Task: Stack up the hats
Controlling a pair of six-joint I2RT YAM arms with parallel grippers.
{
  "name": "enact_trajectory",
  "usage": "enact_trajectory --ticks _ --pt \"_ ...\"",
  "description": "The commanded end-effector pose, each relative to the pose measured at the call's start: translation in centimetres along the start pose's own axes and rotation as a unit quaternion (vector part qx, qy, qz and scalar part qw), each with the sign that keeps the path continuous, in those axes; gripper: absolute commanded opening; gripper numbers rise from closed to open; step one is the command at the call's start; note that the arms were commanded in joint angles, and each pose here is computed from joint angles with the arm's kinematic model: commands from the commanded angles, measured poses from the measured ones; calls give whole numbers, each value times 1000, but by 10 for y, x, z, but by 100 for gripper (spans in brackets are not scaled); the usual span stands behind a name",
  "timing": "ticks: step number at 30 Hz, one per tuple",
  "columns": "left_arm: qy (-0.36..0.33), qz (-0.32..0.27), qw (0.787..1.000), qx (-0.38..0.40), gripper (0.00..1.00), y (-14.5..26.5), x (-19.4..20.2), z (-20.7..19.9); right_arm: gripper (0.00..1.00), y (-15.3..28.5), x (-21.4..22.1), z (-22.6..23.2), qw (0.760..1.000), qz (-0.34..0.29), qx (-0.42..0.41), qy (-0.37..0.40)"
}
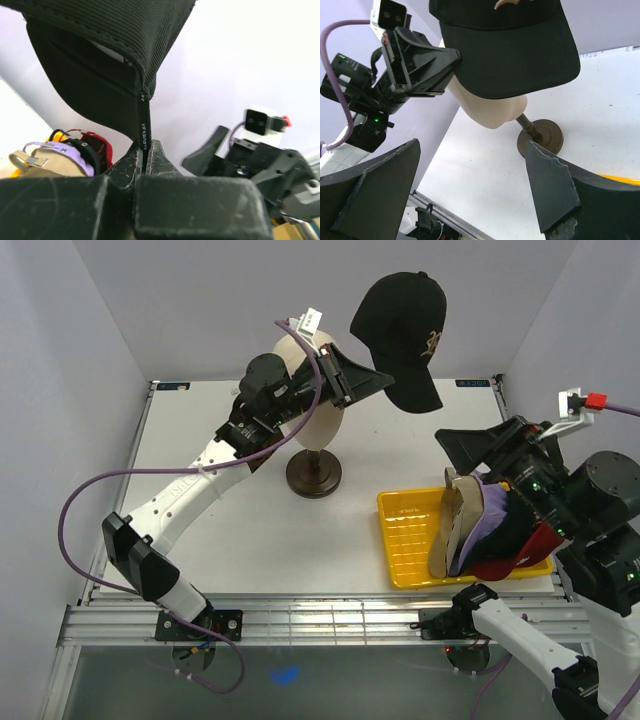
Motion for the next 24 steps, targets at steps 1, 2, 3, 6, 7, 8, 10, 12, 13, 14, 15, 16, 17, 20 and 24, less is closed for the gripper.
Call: enact_trajectory --ticks 1,2,3,6,7,8,10,12,13,14,15,16,17,20,24 --pt "-25 -33 994 98 0 37 -43 -72 90 -18 -11 20 999 -8 -49 -5" --pt "-29 -45 994 92 0 44 -57 -67 90 -23 -14 23 998 -12 -58 -5" --pt "-32 -50 993 98 0 51 -65 -68 90 -29 -13 24 998 -8 -61 -6" --pt "-27 -48 992 114 0 74 -87 -68 90 -39 -12 24 998 -7 -65 -7" --pt "-8 -45 991 122 0 81 -91 -71 90 -41 -10 22 998 -5 -63 -6" --pt "-6 -41 992 117 0 91 -95 -63 90 -45 -9 21 998 -3 -62 -5" --pt "7 -51 990 129 0 106 -105 -62 90 -48 -5 18 998 2 -61 -4" --pt "11 -45 989 140 0 117 -101 -56 90 -53 -2 17 998 6 -64 -4" --pt "15 -46 989 138 0 122 -104 -50 90 -56 0 16 998 11 -64 -5" --pt "31 -35 988 148 0 125 -99 -45 90 -59 2 16 998 13 -65 -6" --pt "38 -34 987 151 0 128 -98 -43 90 -61 4 15 998 19 -67 -6" --pt "44 -33 986 155 0 130 -97 -39 90 -62 5 15 997 20 -68 -7" --pt "62 -29 985 158 0 131 -96 -37 90 -65 7 14 997 24 -67 -8" --pt "66 -22 983 170 0 135 -92 -30 90 -70 11 12 997 29 -68 -10" --pt "81 -22 983 166 0 142 -90 -13 90 -74 17 10 997 38 -70 -12"
Point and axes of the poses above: each gripper's point midway between its finger pads, its own y axis back along the fingers, its own z axis along the line the jaws close on, x = y × z, the point moved 3 cm from there along y, back along the fingers, and after that the axes turned 2 degrees about -y, right-handed, at the moved point
